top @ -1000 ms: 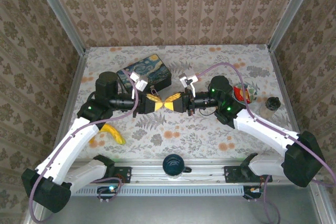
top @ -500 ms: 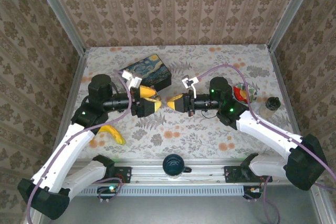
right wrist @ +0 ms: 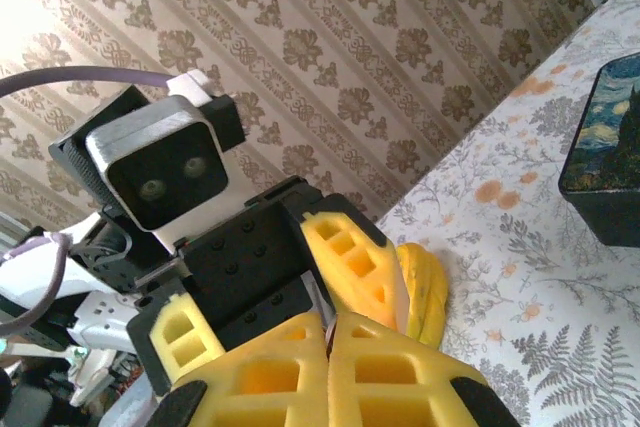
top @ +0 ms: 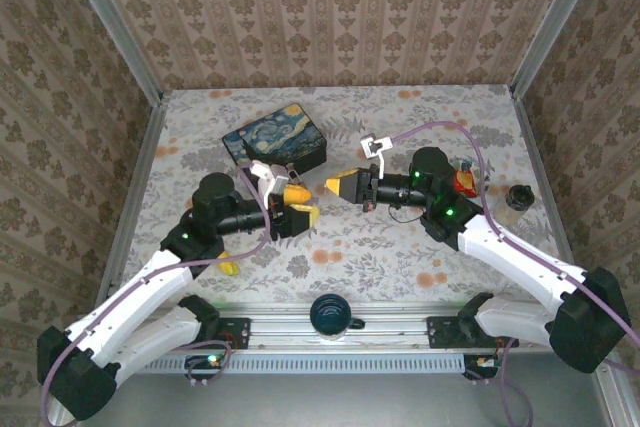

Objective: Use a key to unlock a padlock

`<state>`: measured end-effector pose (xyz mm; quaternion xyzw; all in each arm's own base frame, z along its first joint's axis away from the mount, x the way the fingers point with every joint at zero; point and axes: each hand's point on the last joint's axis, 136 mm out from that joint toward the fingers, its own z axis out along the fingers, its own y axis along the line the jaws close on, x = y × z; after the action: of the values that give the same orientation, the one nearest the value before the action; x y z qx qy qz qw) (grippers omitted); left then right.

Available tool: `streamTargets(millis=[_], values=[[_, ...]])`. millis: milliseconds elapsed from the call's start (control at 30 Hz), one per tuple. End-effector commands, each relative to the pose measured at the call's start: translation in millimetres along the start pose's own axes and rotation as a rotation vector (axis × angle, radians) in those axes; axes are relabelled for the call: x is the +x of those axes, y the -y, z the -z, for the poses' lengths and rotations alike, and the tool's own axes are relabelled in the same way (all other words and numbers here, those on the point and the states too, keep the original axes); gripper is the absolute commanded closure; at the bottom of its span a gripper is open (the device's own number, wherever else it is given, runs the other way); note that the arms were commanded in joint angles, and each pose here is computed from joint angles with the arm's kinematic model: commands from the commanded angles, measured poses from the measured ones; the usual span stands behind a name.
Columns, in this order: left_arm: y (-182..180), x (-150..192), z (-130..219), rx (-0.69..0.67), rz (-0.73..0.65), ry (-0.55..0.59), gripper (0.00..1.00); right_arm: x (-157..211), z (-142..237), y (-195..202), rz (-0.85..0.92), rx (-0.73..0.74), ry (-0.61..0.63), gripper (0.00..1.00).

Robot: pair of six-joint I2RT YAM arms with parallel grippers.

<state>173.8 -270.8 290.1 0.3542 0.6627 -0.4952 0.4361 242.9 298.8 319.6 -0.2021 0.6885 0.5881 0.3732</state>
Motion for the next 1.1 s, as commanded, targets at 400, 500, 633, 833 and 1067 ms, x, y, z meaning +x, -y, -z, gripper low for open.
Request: streamTargets(millis=[400,500,633,833,1067], values=[[11,-44,-9,0.112,-0.049,0.142,0.5,-14,-3,-25,-0.018,-0.131,0.047,1.0],[13,-50,-8,0.14,-0.042,0.169,0.56,-12,-4,-25,-0.018,-0.133,0.042,1.0],[13,-51,-10,0.169,-0.029,0.161,0.6,-12,-5,-26,-0.014,-0.138,0.037,1.0],[14,-49,-15,0.197,-0.016,0.138,0.66,-12,-6,-26,-0.011,-0.142,0.033,1.0],[13,-52,-16,0.196,-0.015,0.142,0.91,-10,-7,-25,-0.014,-0.142,0.023,1.0]])
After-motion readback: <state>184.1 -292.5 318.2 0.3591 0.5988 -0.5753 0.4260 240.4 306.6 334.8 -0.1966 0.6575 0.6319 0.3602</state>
